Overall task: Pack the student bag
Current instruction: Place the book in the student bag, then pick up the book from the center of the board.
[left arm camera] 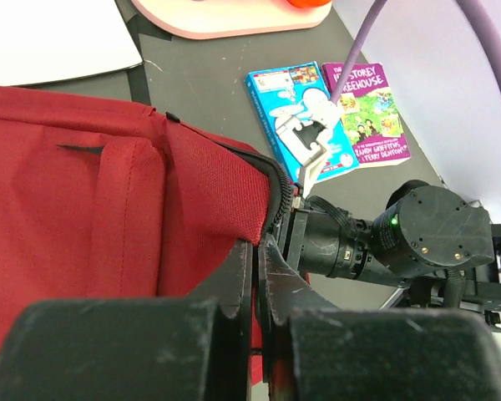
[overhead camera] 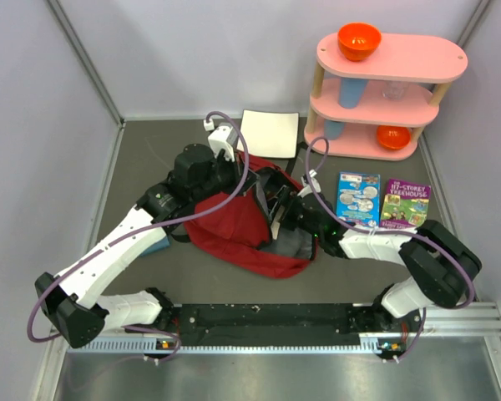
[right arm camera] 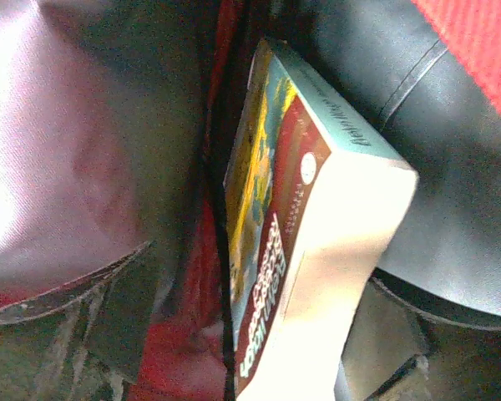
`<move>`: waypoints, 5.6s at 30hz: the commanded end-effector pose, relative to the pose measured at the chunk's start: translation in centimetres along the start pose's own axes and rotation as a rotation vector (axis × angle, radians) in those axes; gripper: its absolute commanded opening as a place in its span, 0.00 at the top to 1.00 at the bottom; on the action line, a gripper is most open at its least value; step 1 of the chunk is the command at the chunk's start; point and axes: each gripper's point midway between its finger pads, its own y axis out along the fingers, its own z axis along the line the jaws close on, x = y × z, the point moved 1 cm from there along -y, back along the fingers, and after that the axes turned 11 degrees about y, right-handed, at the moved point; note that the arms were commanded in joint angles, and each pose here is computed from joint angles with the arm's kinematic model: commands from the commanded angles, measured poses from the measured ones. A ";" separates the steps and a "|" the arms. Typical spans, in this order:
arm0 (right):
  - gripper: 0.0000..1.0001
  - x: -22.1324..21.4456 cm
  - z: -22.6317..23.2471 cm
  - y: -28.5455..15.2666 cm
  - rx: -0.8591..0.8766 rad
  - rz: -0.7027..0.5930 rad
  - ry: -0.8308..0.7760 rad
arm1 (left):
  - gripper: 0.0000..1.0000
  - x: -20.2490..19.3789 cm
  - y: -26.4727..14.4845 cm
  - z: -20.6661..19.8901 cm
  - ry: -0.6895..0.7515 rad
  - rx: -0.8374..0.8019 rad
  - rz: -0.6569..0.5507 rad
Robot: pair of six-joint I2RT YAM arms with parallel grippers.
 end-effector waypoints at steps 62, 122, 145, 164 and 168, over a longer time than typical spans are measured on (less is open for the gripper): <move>0.06 3.1 -1.0 -1.6 -0.187 -0.116 -0.093 | 1.00 2.8 -0.8 -2.1 0.016 -0.167 -0.098; 0.14 14.4 -8.6 -19.3 -0.506 -0.395 -0.115 | 0.01 4.3 1.8 -4.7 0.007 -0.355 -0.096; 0.08 25.1 -17.4 -16.4 -0.742 -0.377 -0.056 | 0.01 -7.7 23.1 -6.8 -0.259 -0.331 0.167; 0.14 24.4 -20.9 -15.2 -0.691 -0.289 0.003 | 0.03 -15.1 25.3 -6.3 -0.364 -0.331 0.310; 0.14 24.1 -21.0 -15.3 -0.682 -0.303 -0.011 | 0.05 -16.7 25.5 -6.9 -0.374 -0.342 0.348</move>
